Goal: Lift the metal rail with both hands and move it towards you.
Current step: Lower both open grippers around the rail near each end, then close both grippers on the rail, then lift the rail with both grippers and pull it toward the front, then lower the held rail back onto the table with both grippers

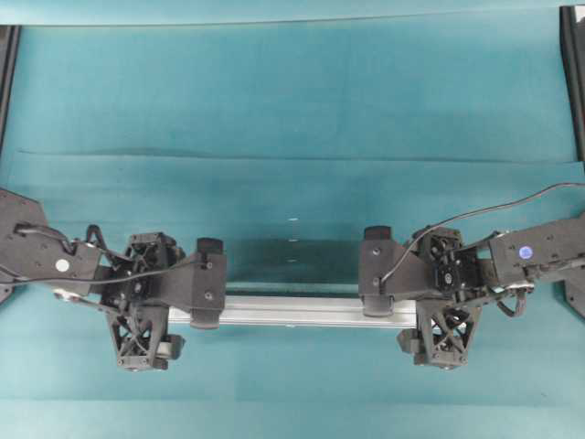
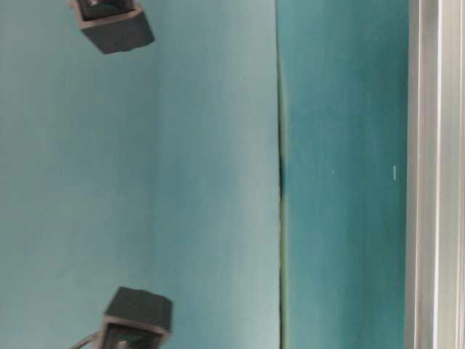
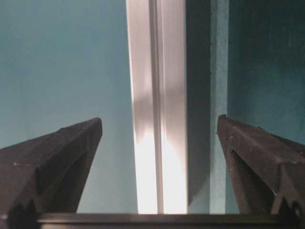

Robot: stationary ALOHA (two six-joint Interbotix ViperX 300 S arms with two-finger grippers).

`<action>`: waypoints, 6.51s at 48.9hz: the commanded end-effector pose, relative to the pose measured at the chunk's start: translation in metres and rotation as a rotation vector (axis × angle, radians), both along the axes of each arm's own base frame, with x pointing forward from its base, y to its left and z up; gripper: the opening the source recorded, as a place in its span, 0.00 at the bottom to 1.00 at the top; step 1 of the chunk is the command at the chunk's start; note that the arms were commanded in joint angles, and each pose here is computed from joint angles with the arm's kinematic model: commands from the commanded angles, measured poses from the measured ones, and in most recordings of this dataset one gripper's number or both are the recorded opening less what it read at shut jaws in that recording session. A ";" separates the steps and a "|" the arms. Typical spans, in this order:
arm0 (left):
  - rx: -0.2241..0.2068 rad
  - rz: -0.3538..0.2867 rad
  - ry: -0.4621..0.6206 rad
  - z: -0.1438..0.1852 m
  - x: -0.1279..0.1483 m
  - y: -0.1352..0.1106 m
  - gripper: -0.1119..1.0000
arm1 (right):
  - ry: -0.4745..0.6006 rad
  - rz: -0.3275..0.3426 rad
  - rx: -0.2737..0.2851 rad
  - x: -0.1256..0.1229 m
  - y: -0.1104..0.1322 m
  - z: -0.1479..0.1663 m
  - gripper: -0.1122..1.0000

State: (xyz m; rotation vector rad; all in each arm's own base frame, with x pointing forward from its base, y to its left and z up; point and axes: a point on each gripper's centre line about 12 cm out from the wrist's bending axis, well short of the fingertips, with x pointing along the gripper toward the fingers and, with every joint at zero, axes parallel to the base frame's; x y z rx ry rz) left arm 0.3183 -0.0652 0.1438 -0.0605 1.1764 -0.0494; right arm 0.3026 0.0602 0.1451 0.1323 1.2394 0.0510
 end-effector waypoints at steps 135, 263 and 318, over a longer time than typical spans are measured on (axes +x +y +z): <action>-0.009 0.043 -0.086 0.046 0.021 0.014 0.36 | 0.023 -0.033 0.009 0.019 -0.008 0.036 0.46; 0.051 0.160 0.041 0.126 0.023 0.077 0.36 | 0.110 -0.159 -0.049 -0.009 -0.068 0.104 0.46; 0.026 0.210 0.104 0.007 0.033 0.074 0.36 | 0.080 -0.113 -0.063 0.007 -0.060 -0.016 0.46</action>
